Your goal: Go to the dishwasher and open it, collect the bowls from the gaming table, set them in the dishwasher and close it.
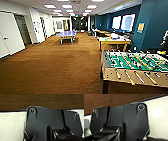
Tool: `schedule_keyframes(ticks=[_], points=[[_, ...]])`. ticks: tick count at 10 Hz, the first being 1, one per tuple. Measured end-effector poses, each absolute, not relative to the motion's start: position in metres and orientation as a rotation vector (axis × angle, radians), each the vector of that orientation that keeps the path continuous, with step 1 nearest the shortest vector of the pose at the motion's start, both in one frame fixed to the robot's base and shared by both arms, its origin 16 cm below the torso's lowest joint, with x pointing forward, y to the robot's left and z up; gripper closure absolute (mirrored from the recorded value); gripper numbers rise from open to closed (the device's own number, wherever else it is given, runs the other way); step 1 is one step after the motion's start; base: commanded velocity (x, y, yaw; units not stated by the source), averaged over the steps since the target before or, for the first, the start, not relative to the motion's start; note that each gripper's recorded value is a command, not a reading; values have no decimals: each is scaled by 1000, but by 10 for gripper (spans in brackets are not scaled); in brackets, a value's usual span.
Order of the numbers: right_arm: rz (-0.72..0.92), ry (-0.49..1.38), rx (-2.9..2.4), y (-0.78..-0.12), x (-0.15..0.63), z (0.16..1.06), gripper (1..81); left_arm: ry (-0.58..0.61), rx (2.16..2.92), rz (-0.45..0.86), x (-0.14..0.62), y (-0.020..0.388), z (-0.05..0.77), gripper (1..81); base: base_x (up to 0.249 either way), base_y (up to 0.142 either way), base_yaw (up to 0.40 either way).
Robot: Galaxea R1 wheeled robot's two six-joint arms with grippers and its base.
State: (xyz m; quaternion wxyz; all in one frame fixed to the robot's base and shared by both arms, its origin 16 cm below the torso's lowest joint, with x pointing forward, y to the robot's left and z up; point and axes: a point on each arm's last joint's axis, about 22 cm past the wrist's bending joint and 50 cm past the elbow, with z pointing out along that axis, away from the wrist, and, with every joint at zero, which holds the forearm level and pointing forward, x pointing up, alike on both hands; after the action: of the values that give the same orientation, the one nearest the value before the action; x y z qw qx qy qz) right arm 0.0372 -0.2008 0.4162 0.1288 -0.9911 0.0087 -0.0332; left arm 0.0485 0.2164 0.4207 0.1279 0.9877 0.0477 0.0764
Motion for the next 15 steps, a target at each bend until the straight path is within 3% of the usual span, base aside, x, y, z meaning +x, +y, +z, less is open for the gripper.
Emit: schedule_keyframes(ticks=[10,15], points=[[-100,23,-2874,-194,38,417,10,138,2876,230,52,220,421,10,114,63,0],[-82,22,-2867,-190,25,417,10,140,2888,206,36,226,419,10,129,0,0]])
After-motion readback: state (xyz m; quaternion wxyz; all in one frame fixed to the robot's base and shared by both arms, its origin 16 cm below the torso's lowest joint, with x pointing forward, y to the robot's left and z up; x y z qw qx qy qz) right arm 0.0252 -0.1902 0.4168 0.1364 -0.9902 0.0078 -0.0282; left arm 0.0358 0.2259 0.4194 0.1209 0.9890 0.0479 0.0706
